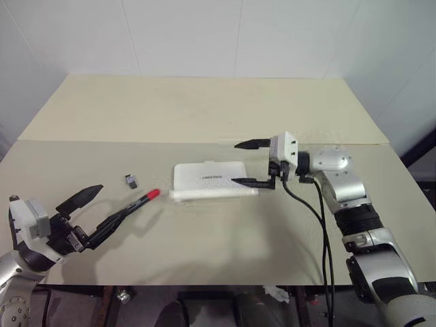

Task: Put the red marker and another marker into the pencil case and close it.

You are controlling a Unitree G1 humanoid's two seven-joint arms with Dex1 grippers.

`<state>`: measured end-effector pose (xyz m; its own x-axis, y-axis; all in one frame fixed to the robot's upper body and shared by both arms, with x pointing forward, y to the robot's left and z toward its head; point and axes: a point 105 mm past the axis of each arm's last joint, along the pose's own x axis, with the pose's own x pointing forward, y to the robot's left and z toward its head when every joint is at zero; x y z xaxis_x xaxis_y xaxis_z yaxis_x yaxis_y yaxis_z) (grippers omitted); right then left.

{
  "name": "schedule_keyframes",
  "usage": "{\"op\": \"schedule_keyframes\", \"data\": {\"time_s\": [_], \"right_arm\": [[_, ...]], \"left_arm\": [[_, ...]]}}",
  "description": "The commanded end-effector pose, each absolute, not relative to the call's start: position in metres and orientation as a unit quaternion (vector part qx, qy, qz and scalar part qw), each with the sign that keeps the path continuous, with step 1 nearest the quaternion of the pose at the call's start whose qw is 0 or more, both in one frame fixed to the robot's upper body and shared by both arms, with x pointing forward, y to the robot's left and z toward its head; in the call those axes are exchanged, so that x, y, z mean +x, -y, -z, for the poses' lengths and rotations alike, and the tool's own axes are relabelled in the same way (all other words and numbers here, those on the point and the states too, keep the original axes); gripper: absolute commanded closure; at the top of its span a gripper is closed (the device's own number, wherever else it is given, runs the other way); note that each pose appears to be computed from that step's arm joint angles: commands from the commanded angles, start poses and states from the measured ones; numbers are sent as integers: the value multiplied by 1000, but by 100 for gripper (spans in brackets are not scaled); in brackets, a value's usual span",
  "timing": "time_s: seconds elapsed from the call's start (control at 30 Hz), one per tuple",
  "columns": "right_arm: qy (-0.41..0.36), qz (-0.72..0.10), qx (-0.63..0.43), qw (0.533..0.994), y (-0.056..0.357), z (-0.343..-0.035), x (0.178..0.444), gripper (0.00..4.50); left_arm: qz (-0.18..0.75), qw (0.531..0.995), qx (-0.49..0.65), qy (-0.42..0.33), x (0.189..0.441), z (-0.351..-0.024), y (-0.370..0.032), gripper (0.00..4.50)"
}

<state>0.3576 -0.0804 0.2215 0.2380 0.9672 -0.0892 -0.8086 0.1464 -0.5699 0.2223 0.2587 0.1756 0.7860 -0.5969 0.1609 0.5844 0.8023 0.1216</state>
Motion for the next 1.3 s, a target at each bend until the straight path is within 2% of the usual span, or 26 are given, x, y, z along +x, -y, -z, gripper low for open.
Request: {"op": "schedule_keyframes", "data": {"time_s": [0.03, 0.3, 0.97, 1.3], "right_arm": [[182, -589, -240, 750, 82, -242, 358, 4], [184, -588, -236, 751, 78, -239, 358, 4], [198, -570, -222, 766, 78, -247, 361, 4], [218, -550, -192, 784, 80, -261, 363, 4]], "left_arm": [[300, 947, 48, 105, 220, -183, -263, 0], [241, 970, 14, 32, 236, -160, -287, 0], [342, 938, -8, -49, 283, -131, -279, 0], [377, 918, 12, -123, 297, -111, -276, 0]]}}
